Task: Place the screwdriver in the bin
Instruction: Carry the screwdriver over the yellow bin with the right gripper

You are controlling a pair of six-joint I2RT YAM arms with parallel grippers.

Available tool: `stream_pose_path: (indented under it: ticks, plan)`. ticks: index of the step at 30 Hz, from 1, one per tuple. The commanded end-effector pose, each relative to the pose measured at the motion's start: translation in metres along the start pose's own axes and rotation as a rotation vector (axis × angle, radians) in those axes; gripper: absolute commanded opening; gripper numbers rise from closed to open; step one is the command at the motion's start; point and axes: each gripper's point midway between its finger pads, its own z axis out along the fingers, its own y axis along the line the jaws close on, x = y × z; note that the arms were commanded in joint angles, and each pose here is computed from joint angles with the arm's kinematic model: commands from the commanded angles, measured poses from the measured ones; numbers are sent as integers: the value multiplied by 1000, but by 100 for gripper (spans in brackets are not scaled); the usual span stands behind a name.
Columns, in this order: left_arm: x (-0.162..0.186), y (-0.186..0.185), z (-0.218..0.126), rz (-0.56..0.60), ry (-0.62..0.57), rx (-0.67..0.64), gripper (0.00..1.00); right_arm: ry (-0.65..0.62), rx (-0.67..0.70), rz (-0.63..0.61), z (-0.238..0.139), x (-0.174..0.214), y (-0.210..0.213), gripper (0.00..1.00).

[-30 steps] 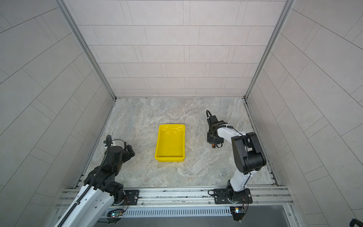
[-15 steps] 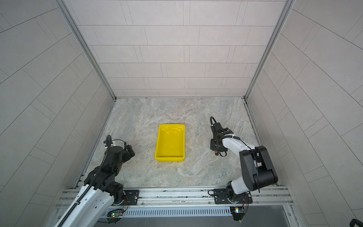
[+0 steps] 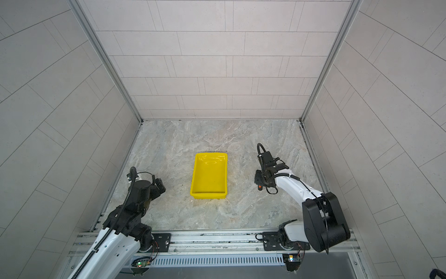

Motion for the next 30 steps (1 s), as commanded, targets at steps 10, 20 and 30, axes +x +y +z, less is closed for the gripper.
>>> stream_pose_path:
  ticks: [10,20,30]
  plan:
    - [-1,6,0,-26,-26,-17,100,-290,-437,96,-63,17,152,0]
    - [0,7,1,-28,-30,-20,100,-61,-491,-59,-26,40,254,4]
    - [-1,7,0,-29,-32,-16,100,48,-516,-46,6,55,276,14]
